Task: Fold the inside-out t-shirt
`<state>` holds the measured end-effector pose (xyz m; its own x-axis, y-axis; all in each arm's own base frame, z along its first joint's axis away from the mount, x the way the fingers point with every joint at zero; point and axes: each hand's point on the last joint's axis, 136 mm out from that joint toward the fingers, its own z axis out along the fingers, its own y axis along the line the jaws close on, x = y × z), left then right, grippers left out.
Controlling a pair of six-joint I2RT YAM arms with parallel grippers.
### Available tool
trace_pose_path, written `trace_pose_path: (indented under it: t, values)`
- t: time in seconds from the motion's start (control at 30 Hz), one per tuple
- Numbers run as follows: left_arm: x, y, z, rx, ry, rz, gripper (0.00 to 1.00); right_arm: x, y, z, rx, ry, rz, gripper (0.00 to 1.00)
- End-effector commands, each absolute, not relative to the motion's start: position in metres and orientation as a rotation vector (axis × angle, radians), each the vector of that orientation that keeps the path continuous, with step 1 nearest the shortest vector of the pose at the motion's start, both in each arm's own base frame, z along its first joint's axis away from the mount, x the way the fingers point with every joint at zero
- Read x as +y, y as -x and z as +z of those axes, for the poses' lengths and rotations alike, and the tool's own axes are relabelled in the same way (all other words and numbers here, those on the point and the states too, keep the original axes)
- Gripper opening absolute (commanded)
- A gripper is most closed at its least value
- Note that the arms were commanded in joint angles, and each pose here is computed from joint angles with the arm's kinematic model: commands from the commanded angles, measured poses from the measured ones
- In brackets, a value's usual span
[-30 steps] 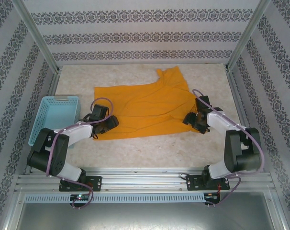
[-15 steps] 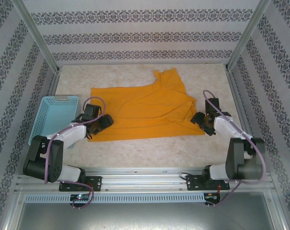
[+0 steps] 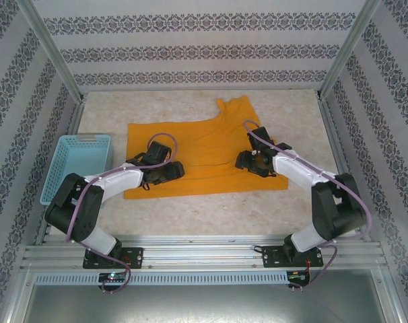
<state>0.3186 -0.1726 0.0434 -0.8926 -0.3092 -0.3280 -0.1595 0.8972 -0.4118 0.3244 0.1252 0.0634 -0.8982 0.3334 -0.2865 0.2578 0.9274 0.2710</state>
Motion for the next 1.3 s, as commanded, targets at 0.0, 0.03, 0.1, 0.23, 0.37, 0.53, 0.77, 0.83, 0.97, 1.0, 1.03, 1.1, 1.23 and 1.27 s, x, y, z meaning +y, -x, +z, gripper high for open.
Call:
trace_pose_path:
  t: [0.0,0.03,0.1,0.23,0.37,0.53,0.77,0.83,0.97,1.0,1.03,1.1,1.23,1.27]
  values:
    - [-0.167,-0.315,0.038,2.659,0.371,-0.5,0.71,0.113,-0.329,0.058,2.751,-0.513,0.203,0.66]
    - [-0.165,-0.311,0.035,2.667,0.376,-0.49,0.71,0.113,-0.33,0.055,2.753,-0.521,0.192,0.68]
    - [-0.16,-0.305,0.028,2.684,0.384,-0.467,0.72,0.114,-0.334,0.049,2.775,-0.521,0.176,0.69]
    - [-0.154,-0.295,0.017,2.698,0.399,-0.452,0.73,0.125,-0.351,0.042,2.796,-0.505,0.203,0.66]
    - [-0.151,-0.287,0.01,2.718,0.402,-0.439,0.73,0.139,-0.374,0.045,2.795,-0.49,0.254,0.44]
    - [-0.142,-0.275,0.006,2.732,0.414,-0.405,0.73,0.139,-0.41,0.062,2.735,-0.489,0.278,0.15]
    - [-0.137,-0.265,0.004,2.735,0.429,-0.395,0.74,0.141,-0.451,0.079,2.721,-0.489,0.336,0.01]
    - [-0.135,-0.264,0.005,2.734,0.427,-0.386,0.74,0.132,-0.446,0.094,2.703,-0.475,0.276,0.15]
    - [-0.134,-0.263,0.004,2.741,0.42,-0.374,0.74,0.12,-0.412,0.096,2.677,-0.451,0.249,0.36]
    - [-0.135,-0.263,0.003,2.748,0.415,-0.378,0.74,0.116,-0.401,0.094,2.68,-0.44,0.241,0.39]
    - [-0.136,-0.261,0.003,2.755,0.409,-0.383,0.74,0.115,-0.392,0.092,2.685,-0.423,0.241,0.41]
    - [-0.137,-0.263,0.012,2.746,0.4,-0.392,0.74,0.119,-0.379,0.088,2.692,-0.393,0.298,0.43]
    - [-0.145,-0.287,0.057,2.639,0.324,-0.428,0.76,0.127,-0.362,0.074,2.712,-0.375,0.371,0.49]
    - [-0.146,-0.294,0.065,2.617,0.312,-0.425,0.77,0.128,-0.361,0.069,2.715,-0.377,0.377,0.49]
